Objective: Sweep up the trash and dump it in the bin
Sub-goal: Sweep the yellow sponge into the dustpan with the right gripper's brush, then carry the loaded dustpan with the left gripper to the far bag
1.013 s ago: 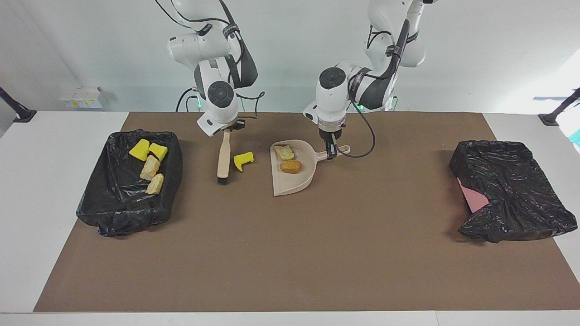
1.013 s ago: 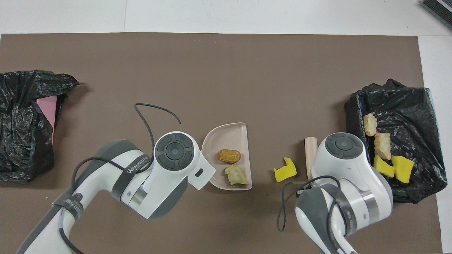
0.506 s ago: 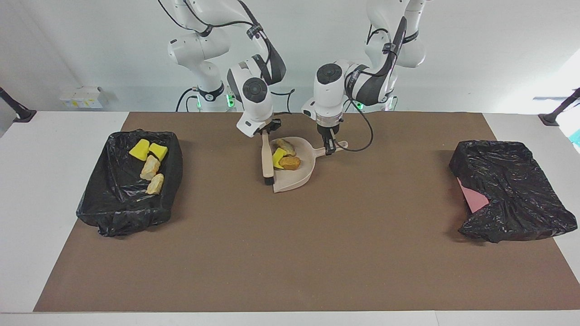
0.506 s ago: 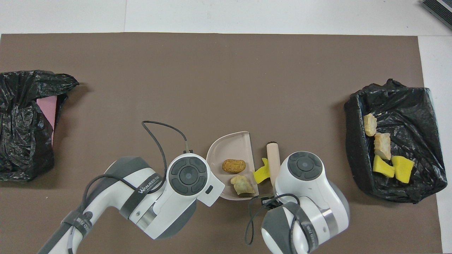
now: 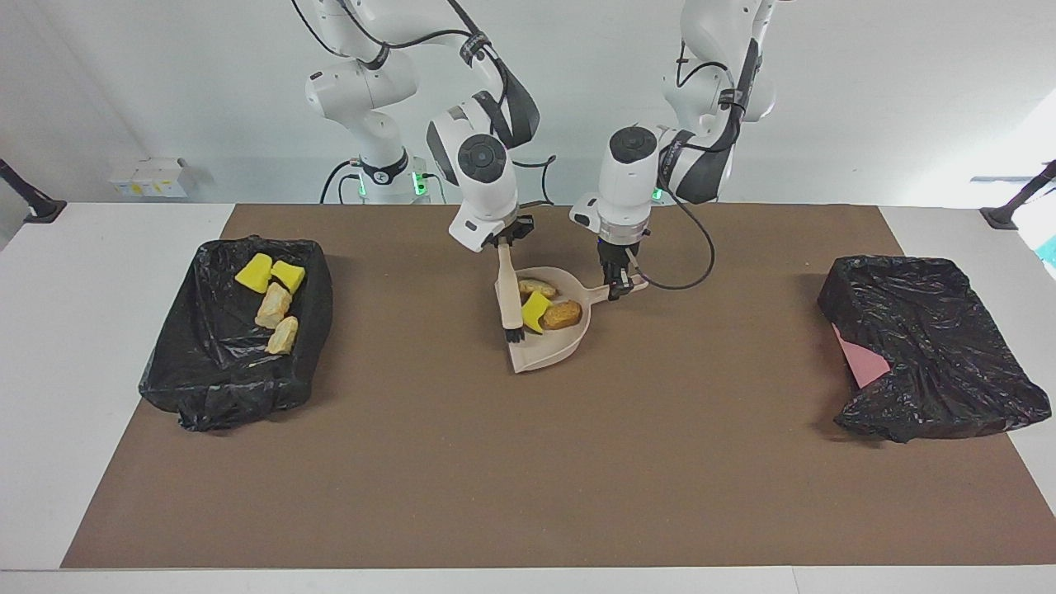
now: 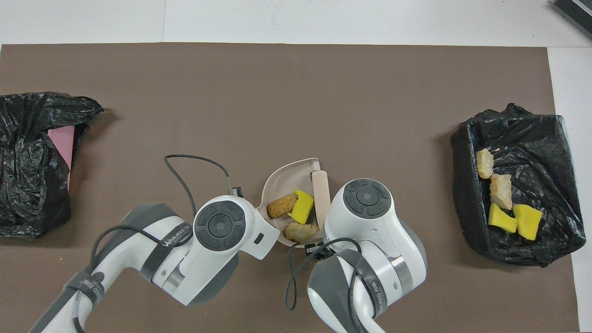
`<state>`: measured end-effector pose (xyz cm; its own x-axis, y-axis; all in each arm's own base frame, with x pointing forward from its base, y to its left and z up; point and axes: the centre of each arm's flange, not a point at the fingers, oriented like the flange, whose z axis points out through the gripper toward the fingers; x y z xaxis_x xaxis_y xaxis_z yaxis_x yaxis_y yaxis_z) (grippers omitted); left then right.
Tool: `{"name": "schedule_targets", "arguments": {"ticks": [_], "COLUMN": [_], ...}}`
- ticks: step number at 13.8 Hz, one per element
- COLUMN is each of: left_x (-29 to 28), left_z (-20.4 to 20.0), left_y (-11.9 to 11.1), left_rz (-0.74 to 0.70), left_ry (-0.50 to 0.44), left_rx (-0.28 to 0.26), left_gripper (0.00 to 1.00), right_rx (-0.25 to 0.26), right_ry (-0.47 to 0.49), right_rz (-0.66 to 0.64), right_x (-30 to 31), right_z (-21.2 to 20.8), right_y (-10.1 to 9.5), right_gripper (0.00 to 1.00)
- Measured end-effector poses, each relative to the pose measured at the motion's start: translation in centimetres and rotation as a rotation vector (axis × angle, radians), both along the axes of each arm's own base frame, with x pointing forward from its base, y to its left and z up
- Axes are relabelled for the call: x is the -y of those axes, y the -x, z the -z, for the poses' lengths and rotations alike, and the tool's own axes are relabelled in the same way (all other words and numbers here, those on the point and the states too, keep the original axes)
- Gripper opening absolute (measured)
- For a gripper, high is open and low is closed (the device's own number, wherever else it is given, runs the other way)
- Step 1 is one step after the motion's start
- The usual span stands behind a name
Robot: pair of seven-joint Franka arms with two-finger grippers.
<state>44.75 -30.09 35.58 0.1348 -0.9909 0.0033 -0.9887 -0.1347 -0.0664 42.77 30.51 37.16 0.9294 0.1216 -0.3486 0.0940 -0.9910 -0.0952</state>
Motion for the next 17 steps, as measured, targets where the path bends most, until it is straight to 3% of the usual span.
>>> {"name": "schedule_targets", "arguments": {"ticks": [5,12,17], "left_x": [-3.9,-9.5,-13.7], "left_z": [0.5,-1.0,-7.0], "left_y": [-3.4,-8.0,-12.7], "left_rz": [-0.014,-0.057,-0.079], "left_ry": [0.068,0.147,0.153], "left_rx": [-0.012,-0.009,-0.045], "left_gripper": [0.31,0.31,0.31], "right_rx": [0.023,0.025,0.002], "right_ry": [-0.017,-0.018,0.031], "right_rz": [0.01,0.014,0.067], "right_x": [0.2,0.3,-0.2], "right_z": [-2.5,-2.6,-2.0], "right_y": [-1.2,-1.2,1.2], "right_gripper": [0.26,0.26,0.26]}}
